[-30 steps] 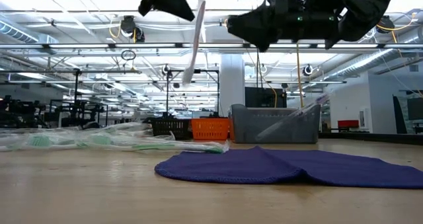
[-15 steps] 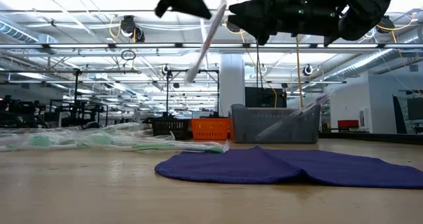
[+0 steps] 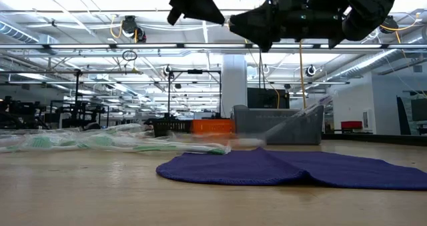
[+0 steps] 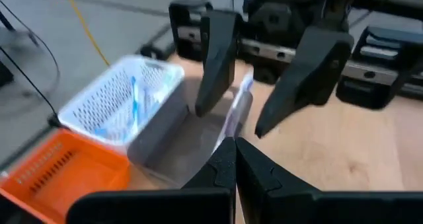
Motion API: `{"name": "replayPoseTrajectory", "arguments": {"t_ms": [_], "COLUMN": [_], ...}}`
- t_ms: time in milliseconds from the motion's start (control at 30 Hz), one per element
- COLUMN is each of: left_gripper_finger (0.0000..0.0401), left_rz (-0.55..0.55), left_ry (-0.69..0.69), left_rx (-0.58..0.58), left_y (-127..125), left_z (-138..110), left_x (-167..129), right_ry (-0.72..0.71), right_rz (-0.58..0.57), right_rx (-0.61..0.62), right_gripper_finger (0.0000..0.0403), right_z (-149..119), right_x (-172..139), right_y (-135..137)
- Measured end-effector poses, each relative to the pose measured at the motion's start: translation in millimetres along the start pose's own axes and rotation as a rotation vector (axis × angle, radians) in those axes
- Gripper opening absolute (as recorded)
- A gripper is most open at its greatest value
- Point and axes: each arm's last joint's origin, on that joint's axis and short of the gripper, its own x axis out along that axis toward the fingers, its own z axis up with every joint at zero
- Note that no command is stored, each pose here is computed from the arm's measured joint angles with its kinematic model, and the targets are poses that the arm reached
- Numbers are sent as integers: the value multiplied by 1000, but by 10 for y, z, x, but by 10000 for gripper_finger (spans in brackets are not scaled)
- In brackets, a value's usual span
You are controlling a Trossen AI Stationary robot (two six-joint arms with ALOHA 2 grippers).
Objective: Pick & Place Toothbrushes
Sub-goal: Put the orange toothbrush into the orange basket
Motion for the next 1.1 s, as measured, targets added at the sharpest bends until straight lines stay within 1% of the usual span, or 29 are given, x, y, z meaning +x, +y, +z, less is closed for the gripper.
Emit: {"name": "replayPoseTrajectory", "arguments": {"t_ms": [67,167,267,467,600,700,867,1000,1100], "left_gripper_finger": [0,2,12,62,107,141,186,206,213], "left_rz": [-25,-27,-46,-107,-140,-133,-96,-61,-50], "left_ry": [40,100,196,347,465,527,625,691,708], "left_rx": [-21,-47,-49,-31,-79,-126,-137,-151,-157], "left_y": [0,-8,-49,-152,-153,-157,-177,-177,-179], "left_z": [-36,-110,-257,-599,-810,-924,-1115,-1256,-1311], "left_x": [3,36,152,512,678,753,827,886,921], "right_ry": [25,43,52,110,149,163,160,169,172], "right_rz": [-1,-1,-1,4,2,2,2,2,2], "right_rx": [3,2,9,21,27,29,28,28,26], "right_gripper_finger": [158,156,155,155,155,155,155,155,155], "right_z": [-24,-42,-51,-109,-147,-160,-157,-165,-168], "right_x": [0,-1,-1,-4,-9,-11,-10,-12,-12], "right_y": [-1,-1,-1,13,14,14,14,14,14]}}
